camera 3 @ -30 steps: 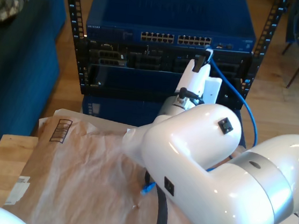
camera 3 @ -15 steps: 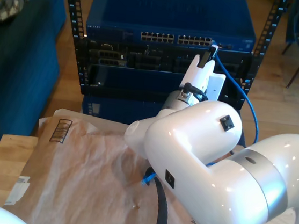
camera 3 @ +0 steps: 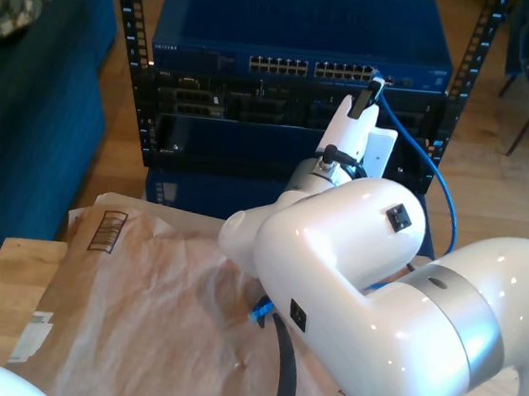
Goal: Grab the cable and plug it in
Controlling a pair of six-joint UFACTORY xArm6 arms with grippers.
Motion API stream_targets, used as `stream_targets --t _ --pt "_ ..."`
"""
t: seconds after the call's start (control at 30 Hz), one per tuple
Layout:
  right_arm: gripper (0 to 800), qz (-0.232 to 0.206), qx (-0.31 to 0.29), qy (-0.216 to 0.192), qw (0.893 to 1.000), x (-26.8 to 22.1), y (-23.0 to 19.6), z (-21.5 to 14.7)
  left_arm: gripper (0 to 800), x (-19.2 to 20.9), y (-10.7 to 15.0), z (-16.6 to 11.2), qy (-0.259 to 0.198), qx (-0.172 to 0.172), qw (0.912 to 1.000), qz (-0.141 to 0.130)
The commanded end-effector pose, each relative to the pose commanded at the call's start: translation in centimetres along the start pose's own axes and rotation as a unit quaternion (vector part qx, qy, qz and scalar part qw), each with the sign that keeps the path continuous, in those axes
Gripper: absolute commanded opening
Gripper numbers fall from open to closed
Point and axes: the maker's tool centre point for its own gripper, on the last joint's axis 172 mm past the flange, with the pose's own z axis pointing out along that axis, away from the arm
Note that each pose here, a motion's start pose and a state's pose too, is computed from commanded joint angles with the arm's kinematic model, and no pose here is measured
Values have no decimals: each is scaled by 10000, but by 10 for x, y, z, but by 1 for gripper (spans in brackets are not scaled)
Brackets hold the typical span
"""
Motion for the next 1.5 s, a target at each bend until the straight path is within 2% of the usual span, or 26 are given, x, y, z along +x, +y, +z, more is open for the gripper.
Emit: stream_targets --t 0.9,1.5 --pt "0 76 -162 -92 9998 -13 19 9 800 0 0 0 0 0 10000 0" --pt "0 216 -138 -153 9996 -20 13 4 800 0 0 0 0 0 10000 0"
